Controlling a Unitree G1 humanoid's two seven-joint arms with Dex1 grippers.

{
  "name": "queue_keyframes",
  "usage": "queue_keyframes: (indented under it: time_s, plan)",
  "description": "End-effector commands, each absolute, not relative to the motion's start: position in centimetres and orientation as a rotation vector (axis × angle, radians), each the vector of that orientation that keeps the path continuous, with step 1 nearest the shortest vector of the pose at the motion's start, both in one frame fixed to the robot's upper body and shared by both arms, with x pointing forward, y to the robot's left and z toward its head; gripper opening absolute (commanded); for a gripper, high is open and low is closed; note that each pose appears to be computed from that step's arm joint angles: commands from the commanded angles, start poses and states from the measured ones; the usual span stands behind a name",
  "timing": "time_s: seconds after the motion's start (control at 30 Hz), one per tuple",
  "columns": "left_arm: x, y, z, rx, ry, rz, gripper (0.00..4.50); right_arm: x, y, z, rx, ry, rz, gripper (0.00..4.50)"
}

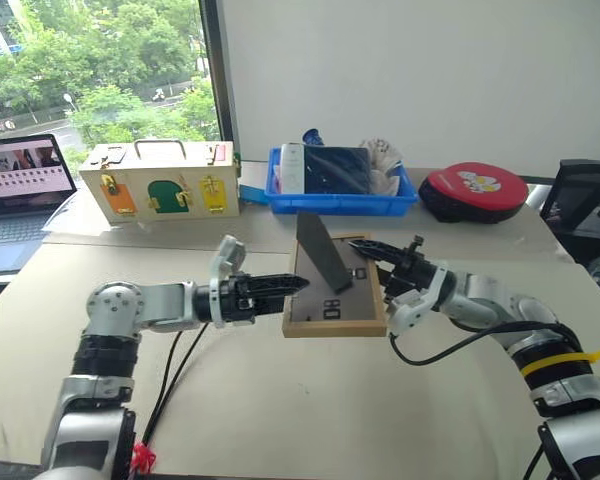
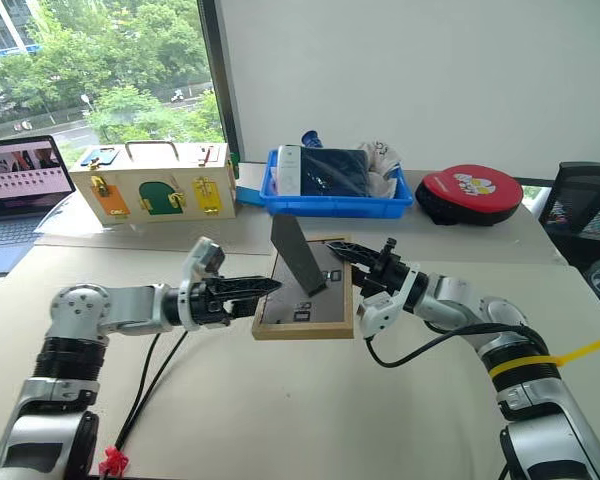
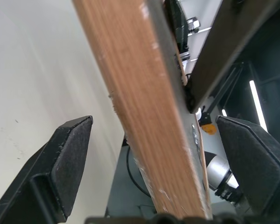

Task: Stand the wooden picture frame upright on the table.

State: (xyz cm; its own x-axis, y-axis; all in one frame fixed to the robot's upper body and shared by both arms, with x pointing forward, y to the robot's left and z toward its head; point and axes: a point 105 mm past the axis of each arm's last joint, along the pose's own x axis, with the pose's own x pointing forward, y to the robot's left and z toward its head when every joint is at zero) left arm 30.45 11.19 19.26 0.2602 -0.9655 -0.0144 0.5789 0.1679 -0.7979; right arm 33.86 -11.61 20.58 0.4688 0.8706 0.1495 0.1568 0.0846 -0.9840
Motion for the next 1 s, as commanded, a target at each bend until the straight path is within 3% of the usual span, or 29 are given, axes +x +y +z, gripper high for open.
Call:
queue_keyframes:
  time_s: [0.03, 0.1, 0.2, 0.33, 0.77, 1.0]
  plan:
    - [29.9, 13.7, 21.4, -0.670, 0.420, -1.241, 4.50, 34.5, -12.8, 23.0, -1.349, -0.984, 0.617, 1.31]
    - [29.8, 15.1, 22.2, -0.628, 0.334, -1.240, 4.50, 35.5, -13.2, 22.3, -1.295, -0.875, 0.664, 1.31]
    - [29.9, 16.9, 22.7, -0.571, 0.240, -1.189, 4.50, 37.8, -13.5, 20.8, -0.872, -0.488, 0.833, 1.31]
    - [30.5, 17.1, 21.7, -0.555, 0.227, -1.131, 4.50, 38.1, -12.4, 20.6, -0.581, -0.232, 1.045, 1.31]
    - [30.5, 16.6, 20.3, -0.588, 0.224, -1.058, 4.50, 36.3, -9.8, 19.7, -0.063, 0.251, 1.223, 1.31]
    - [30.6, 16.6, 19.7, -0.599, 0.268, -1.025, 4.50, 37.6, -10.6, 16.6, -0.067, 0.392, 1.129, 1.31]
